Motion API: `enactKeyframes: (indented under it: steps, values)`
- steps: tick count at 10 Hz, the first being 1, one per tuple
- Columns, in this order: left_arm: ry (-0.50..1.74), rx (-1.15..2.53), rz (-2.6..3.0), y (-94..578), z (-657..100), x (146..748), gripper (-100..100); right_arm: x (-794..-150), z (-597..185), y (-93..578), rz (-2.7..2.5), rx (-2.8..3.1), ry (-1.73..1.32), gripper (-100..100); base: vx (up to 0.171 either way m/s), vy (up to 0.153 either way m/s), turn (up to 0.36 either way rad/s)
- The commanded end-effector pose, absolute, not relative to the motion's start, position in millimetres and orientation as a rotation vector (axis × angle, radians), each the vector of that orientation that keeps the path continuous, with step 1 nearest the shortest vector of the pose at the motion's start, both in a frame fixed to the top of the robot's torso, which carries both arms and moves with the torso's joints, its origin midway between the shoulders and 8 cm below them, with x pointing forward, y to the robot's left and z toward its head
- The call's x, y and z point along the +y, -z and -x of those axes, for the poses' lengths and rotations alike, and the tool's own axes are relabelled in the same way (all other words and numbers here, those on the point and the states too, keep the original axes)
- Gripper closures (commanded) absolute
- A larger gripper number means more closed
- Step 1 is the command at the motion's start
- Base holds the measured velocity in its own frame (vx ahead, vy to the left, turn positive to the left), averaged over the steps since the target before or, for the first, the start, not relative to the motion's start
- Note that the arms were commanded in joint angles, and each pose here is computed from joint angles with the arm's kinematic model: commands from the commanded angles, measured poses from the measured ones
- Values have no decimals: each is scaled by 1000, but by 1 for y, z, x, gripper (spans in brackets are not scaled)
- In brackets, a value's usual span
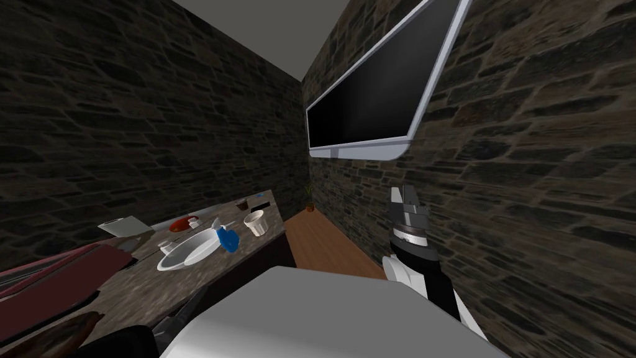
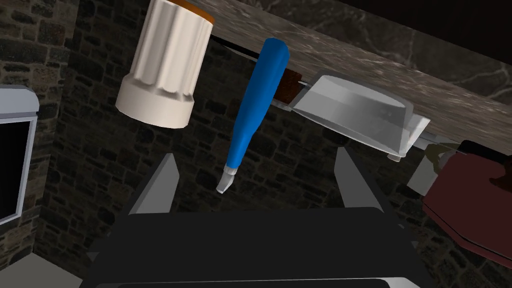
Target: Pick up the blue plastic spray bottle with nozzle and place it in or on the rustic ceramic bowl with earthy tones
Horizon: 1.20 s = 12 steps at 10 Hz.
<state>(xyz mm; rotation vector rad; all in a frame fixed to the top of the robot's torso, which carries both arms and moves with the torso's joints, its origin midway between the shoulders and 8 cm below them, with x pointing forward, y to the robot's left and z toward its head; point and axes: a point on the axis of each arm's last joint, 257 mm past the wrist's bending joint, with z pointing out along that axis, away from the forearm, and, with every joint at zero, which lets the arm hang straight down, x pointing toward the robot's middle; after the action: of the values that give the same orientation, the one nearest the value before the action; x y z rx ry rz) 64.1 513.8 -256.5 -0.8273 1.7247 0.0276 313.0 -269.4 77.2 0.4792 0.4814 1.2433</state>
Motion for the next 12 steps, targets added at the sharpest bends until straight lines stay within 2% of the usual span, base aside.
enactKeyframes:
  steps: [1, 4, 8, 12]
  values:
    - [-58, 1744, 828, 263, -50, 519, -100, -269, -313, -77, -479, 481, -1243, 0, 192, -47, 11]
    - [-149, 1801, 827, 263, -11, 532, -100, -269, -313, -77, -479, 481, -1243, 0, 122, -20, -13]
    - [-283, 1881, 811, 253, 48, 549, -100, -269, -313, -77, -479, 482, -1243, 0, 289, -20, 12]
    - [-368, 1922, 794, 240, 86, 555, -100, -269, -313, -77, -479, 482, -1243, 0, 239, 53, 25]
